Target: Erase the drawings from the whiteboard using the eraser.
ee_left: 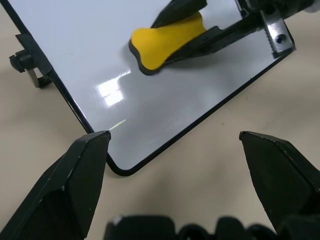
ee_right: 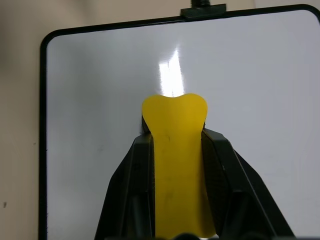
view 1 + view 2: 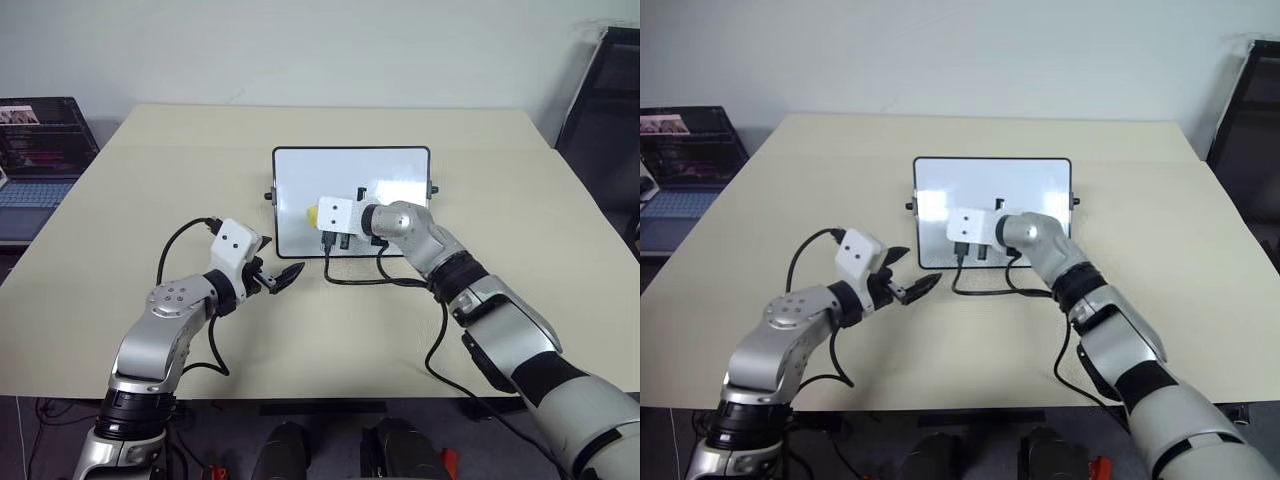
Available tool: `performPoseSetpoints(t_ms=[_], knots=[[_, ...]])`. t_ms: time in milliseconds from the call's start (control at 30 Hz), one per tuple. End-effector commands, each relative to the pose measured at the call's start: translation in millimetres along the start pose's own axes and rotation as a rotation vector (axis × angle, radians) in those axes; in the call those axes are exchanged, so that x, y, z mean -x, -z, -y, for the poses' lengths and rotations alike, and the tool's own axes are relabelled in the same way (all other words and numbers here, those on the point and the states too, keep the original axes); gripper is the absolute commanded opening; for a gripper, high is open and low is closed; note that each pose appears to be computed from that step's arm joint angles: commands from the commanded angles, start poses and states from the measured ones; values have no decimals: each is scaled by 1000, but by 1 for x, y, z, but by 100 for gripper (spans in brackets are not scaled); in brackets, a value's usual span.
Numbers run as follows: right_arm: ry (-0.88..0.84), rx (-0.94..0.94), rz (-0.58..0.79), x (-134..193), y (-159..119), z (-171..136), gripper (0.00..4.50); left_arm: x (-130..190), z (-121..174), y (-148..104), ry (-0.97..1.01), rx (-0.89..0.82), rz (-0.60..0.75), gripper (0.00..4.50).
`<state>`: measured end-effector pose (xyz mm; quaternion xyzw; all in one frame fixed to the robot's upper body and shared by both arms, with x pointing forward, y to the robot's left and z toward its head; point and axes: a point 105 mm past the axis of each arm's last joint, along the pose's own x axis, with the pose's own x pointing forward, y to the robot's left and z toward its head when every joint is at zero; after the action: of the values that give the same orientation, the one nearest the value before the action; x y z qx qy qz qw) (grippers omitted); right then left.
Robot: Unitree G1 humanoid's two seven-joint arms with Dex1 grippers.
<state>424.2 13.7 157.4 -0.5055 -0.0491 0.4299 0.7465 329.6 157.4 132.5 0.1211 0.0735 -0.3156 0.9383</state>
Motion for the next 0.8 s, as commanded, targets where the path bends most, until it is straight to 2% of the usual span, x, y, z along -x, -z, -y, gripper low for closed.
performPoseSetpoints(t_ms=[33,233,433,633,800], knots=[[-57,-2,-62,6,20,-8,96,2,-1,-12,4,-39,38,450],[-64,-11,-103,15,35,-10,96,0,1,-12,15,-39,41,450],[24,-33,-137,25,46,10,96,-1,1,-13,24,-42,47,450],[-21,3,-173,35,59,4,96,-1,2,-15,28,-43,51,450],[-33,1,-107,28,40,-2,96,-1,3,-16,33,-43,53,450]])
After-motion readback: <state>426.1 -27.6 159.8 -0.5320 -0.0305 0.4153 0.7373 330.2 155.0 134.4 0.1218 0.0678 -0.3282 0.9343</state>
